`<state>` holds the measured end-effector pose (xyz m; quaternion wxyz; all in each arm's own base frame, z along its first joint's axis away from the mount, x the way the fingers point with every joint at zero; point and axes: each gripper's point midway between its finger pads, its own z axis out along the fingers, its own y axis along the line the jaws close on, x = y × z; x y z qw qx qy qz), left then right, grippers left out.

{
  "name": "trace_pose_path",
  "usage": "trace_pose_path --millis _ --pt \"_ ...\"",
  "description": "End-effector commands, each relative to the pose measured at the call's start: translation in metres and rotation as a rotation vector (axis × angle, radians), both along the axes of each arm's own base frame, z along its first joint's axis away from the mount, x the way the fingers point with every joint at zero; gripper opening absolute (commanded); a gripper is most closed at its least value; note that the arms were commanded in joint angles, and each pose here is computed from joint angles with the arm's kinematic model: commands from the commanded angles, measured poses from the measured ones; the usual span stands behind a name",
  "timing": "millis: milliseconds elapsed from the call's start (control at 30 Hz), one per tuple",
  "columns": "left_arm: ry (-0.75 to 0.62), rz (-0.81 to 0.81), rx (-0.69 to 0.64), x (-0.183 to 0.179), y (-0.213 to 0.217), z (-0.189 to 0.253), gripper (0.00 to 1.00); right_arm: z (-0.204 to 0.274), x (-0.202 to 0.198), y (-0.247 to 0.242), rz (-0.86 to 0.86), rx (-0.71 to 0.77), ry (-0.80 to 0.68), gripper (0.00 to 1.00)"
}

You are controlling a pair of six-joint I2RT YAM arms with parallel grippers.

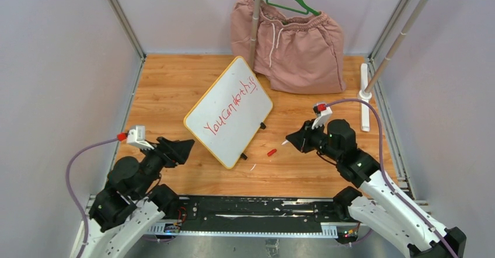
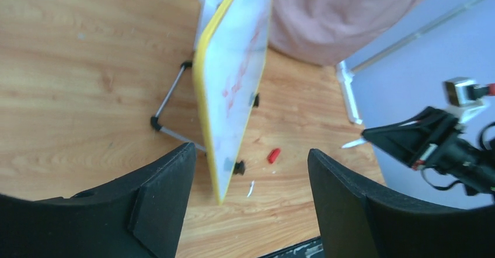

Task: Write a sentence on the whiteboard
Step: Write a sentence on the whiteboard, then close the whiteboard marker at the center of the board.

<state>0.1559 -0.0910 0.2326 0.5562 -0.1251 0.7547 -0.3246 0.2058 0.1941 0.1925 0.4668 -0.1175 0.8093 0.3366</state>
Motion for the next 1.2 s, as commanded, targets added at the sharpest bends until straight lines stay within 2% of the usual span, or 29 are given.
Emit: trace_pose_path --millis 0,67,200,433,533,633,800,1167 --pt "-0.112 -0.077 0.073 -0.005 -0.004 0.063 0.76 0.011 -0.005 -0.004 0.014 -0.008 -0.054 0.0" --pt "-0.096 -0.196 0.14 -0.003 -0.026 0.074 0.76 0.013 -0.006 -0.009 0.0 -0.018 -0.064 0.0" --pt "-0.089 -0.503 0.235 -0.007 -0.078 0.09 0.69 0.017 -0.009 -0.018 -0.025 -0.033 -0.08 0.0" --pt "-0.155 -0.712 0.358 -0.011 -0.12 0.105 0.72 0.025 -0.012 -0.044 -0.118 -0.091 -0.111 0.0" --pt "-0.176 -0.777 0.456 -0.012 -0.147 0.101 0.74 0.027 -0.016 -0.052 -0.15 -0.078 -0.12 0.0" --pt "-0.159 -0.829 0.54 -0.008 -0.174 0.088 0.75 0.028 -0.018 -0.062 -0.199 -0.068 -0.126 0.0" --pt "-0.066 -0.946 0.592 0.0 -0.218 0.059 0.74 0.03 -0.022 -0.08 -0.276 -0.06 -0.144 0.0" --pt "0.034 -1.071 0.808 0.013 -0.26 -0.019 0.75 0.025 -0.03 -0.102 -0.361 -0.05 -0.164 0.0"
